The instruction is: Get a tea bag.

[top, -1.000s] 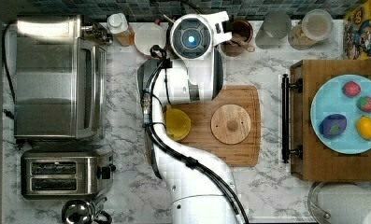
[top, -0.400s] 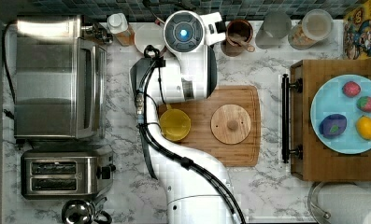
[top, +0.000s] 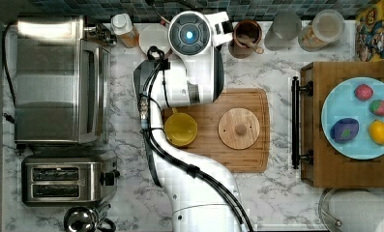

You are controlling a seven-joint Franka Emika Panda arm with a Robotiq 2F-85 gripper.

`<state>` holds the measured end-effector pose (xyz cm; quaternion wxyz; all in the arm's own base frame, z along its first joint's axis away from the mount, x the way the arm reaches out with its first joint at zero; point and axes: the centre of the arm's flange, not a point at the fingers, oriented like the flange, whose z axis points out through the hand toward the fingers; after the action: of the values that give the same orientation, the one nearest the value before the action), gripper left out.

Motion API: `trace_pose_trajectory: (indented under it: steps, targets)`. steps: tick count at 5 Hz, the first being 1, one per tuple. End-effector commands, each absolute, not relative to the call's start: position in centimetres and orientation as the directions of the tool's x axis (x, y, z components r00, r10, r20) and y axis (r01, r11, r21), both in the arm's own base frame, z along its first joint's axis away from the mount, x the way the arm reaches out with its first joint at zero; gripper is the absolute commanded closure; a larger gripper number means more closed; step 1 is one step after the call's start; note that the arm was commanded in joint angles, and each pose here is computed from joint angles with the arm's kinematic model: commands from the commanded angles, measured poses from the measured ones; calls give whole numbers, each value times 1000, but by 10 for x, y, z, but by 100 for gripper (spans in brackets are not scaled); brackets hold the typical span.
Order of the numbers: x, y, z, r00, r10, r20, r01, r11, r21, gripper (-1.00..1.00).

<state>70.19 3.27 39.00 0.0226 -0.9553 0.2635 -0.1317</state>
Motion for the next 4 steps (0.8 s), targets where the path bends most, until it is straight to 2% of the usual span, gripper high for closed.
trace_pose_trajectory:
  steps: [1, 3, 4]
  targets:
    - [673, 24, 558, 751, -551, 363, -511, -834, -209, 100]
    - [664, 29, 521, 843, -508, 177, -500, -861, -89, 100]
    - [634, 28, 491, 845, -526, 94, -525, -850, -41, 100]
